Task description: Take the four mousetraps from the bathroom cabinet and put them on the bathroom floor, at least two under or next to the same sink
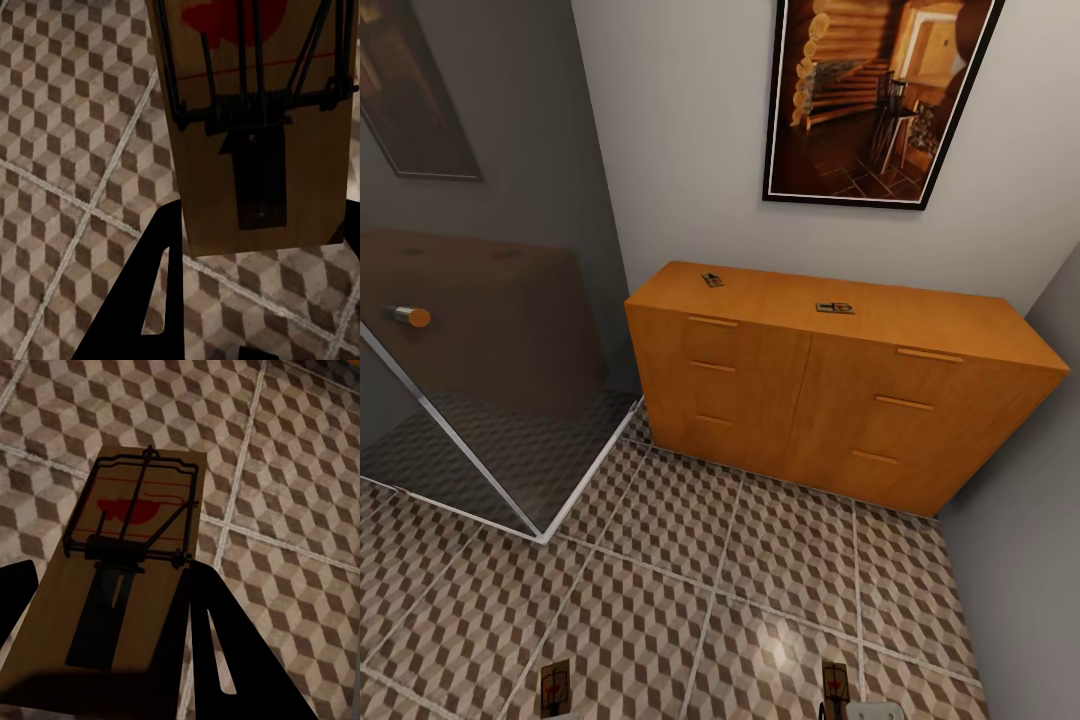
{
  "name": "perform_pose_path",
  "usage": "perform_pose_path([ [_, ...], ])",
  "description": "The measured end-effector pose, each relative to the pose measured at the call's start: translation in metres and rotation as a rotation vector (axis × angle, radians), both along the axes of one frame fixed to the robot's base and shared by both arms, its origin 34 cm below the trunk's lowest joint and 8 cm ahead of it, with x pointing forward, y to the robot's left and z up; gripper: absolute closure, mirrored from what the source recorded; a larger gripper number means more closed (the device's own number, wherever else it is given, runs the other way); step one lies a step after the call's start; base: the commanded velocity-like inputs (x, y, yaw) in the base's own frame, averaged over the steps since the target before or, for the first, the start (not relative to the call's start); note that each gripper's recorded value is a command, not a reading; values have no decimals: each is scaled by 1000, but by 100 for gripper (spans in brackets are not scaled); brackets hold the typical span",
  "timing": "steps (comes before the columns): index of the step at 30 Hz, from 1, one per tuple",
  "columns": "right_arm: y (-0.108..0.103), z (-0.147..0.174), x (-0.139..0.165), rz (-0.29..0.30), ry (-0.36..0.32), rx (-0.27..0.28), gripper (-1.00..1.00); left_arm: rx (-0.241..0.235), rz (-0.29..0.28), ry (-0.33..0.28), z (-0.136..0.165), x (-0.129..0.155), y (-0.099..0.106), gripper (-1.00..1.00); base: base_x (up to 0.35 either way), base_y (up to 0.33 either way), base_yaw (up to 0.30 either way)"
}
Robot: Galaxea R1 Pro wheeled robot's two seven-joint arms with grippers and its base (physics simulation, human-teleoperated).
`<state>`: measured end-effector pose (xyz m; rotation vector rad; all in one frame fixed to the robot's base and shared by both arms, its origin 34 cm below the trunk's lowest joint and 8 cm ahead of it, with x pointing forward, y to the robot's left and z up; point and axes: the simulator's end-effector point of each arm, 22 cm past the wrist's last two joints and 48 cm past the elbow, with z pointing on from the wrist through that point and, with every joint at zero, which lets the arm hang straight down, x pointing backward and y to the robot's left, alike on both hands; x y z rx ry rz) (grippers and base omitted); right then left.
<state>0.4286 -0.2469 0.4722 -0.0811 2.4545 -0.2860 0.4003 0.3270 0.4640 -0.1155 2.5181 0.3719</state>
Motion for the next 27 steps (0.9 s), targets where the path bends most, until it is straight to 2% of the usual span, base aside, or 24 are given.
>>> perform_pose_path([
  [27,0,0,0,0,0,0,100,0,0,0,0,0,0,100,0,0,0],
])
